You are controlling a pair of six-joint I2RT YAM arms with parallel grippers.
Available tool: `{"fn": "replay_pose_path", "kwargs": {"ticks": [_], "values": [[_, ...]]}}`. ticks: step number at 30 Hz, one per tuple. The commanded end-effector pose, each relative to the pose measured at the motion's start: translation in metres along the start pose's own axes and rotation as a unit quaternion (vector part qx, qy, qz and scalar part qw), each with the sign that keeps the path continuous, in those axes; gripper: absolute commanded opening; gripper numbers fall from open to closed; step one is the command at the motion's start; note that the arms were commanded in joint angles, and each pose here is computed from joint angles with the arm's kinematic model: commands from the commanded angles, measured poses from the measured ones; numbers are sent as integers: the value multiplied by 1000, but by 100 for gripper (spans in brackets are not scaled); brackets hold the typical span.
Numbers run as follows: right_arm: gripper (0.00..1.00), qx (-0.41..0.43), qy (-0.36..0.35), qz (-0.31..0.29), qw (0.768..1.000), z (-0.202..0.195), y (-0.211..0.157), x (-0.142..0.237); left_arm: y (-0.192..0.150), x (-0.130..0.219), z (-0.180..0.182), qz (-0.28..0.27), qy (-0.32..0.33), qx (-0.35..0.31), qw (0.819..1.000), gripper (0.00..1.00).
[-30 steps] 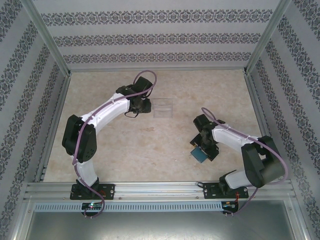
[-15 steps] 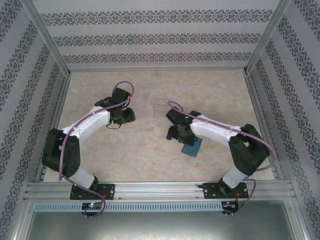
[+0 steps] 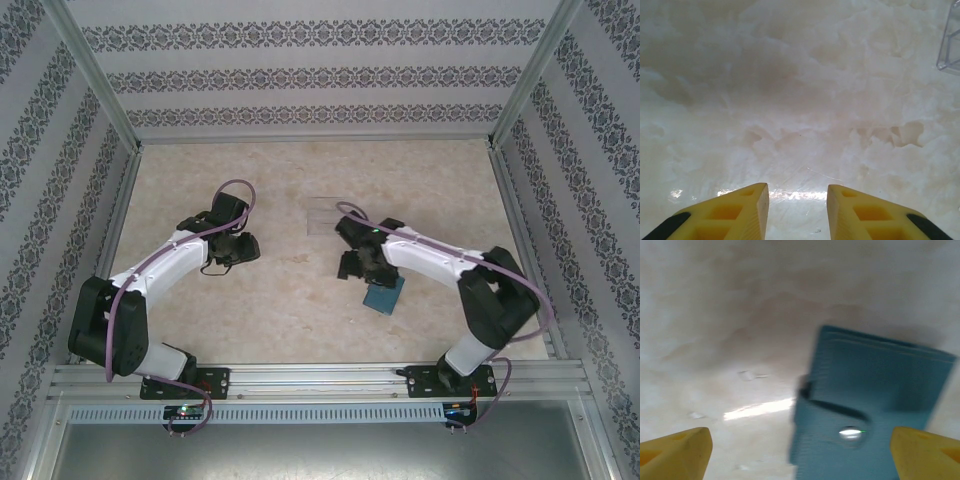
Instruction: Take the credit cards out of the card holder
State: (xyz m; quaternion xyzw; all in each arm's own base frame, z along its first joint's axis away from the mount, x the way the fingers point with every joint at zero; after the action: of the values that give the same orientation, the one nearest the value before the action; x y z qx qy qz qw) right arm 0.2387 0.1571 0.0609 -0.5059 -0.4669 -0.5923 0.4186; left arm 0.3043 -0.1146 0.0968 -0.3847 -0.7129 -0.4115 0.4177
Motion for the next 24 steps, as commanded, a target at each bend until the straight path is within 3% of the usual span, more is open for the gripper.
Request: {"fn": "replay_pose_path", "kwargs": {"ticks": [1,10,18,24], "values": [[95,-31,-7,8,999,-23,-4,-6,9,-1,-8,-6,-17,11,1000,36],[98,-68,27,44,996,-22,-10,-38,10,-2,-9,-3,-16,8,1000,37],[84,-64,16,52,996,-23,-14,-46,11,-1,-9,-1,-14,8,1000,37],[78,-29,20,27,999,4,-7,-29,11,1,-8,-4,-10,6,1000,37]]}}
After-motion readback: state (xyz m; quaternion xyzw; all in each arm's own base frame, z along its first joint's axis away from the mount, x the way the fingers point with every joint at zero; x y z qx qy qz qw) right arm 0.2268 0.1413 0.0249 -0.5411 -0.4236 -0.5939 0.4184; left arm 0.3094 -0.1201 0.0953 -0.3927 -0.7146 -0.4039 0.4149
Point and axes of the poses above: each hand's point on the last joint's axis, 136 mm out from that joint toward the fingers, its own x axis back along the fingers, its own z axis along the line the jaws close on, y = z × x, the point moved 1 cm from there along x, back along the fingers, and after that the axes turned 5 degrees about x, right-handed, at the moved point
